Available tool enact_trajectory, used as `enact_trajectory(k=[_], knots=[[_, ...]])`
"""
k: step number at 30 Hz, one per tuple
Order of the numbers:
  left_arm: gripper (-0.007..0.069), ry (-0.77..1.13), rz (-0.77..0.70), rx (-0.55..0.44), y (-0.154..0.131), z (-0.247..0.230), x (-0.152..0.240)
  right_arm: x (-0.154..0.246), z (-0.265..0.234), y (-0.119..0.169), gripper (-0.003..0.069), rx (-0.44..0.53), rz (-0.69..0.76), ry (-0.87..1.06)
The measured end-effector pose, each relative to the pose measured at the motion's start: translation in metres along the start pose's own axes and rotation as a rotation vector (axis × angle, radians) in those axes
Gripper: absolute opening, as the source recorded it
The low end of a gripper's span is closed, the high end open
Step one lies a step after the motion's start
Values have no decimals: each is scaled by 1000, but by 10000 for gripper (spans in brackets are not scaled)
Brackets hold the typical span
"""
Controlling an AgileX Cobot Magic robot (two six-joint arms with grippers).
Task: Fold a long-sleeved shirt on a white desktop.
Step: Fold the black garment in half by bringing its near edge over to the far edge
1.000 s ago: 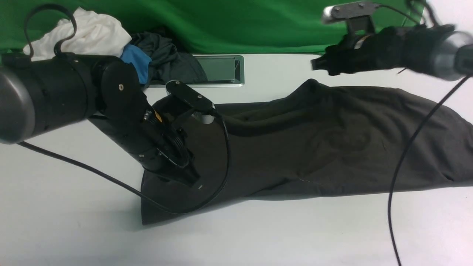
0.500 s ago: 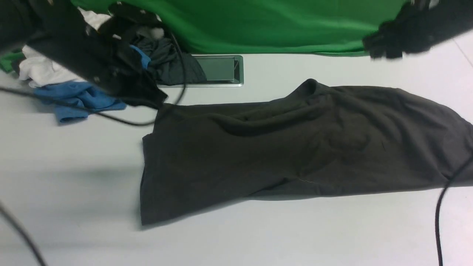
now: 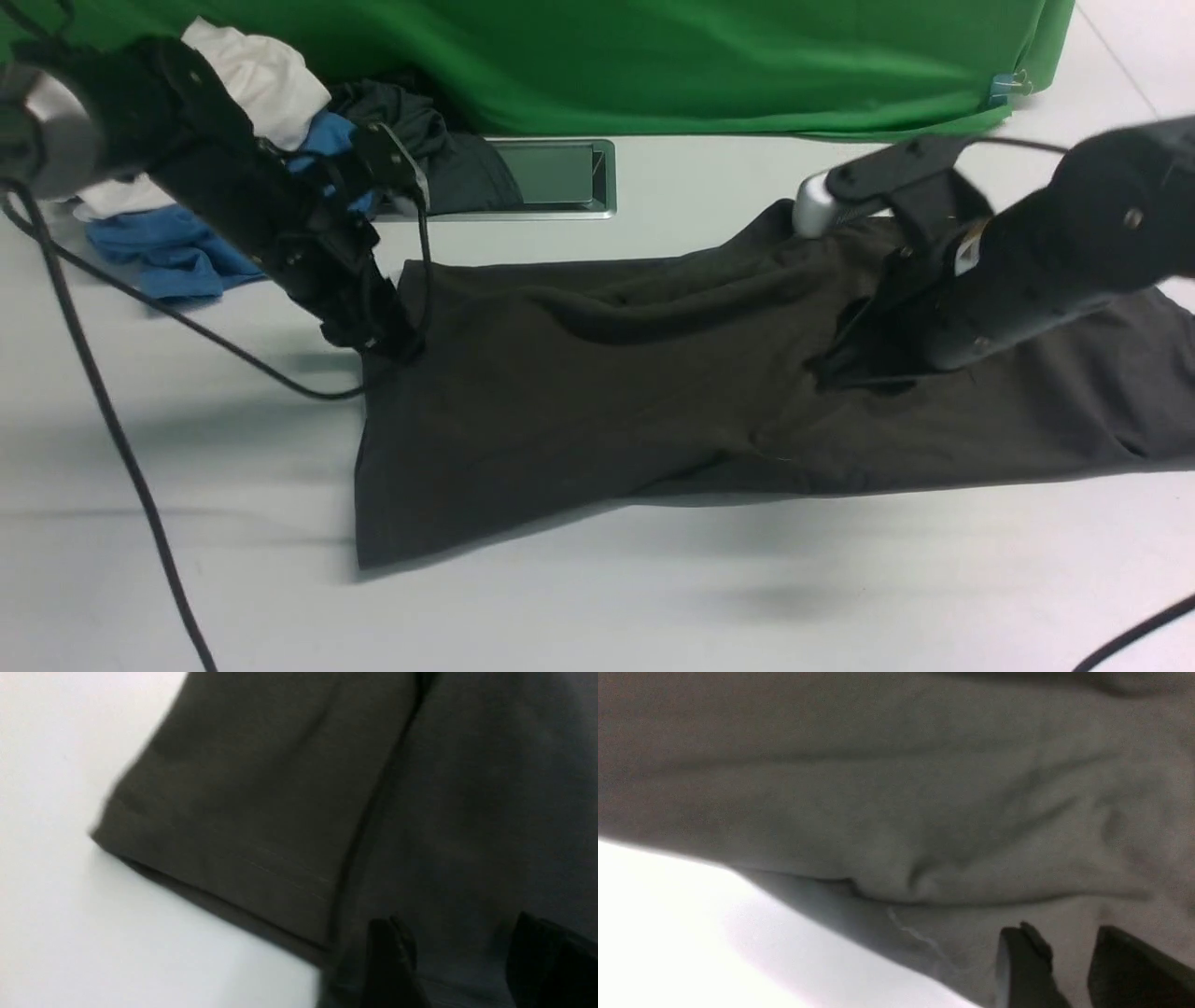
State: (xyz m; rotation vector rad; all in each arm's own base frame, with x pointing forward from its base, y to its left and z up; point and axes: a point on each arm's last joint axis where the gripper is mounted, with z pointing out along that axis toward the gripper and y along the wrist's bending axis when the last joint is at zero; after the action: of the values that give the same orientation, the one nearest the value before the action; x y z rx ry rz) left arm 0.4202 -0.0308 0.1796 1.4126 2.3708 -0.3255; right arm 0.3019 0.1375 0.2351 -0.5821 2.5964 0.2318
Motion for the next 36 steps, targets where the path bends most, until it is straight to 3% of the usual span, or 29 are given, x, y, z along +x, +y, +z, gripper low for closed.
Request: enact_trajectory(k=[4, 8, 12, 16, 19, 36], knots=[[371, -10, 67, -67, 8, 6, 1, -1, 0, 5, 239, -6, -14, -16], [348, 2, 142, -44, 8, 12, 3, -2, 0, 5, 239, -5, -15, -25], [265, 34, 184, -18, 7, 17, 8, -4, 0, 5, 239, -3, -19, -43], [81, 44, 178, -14, 7, 18, 9, -6, 0, 4, 239, 1, -25, -69], [26, 49, 162, -12, 7, 17, 9, -8, 0, 4, 239, 3, -27, -84], [21, -24, 116, -198, 6, -35, -12, -11, 0, 4, 240, 8, -38, -120]])
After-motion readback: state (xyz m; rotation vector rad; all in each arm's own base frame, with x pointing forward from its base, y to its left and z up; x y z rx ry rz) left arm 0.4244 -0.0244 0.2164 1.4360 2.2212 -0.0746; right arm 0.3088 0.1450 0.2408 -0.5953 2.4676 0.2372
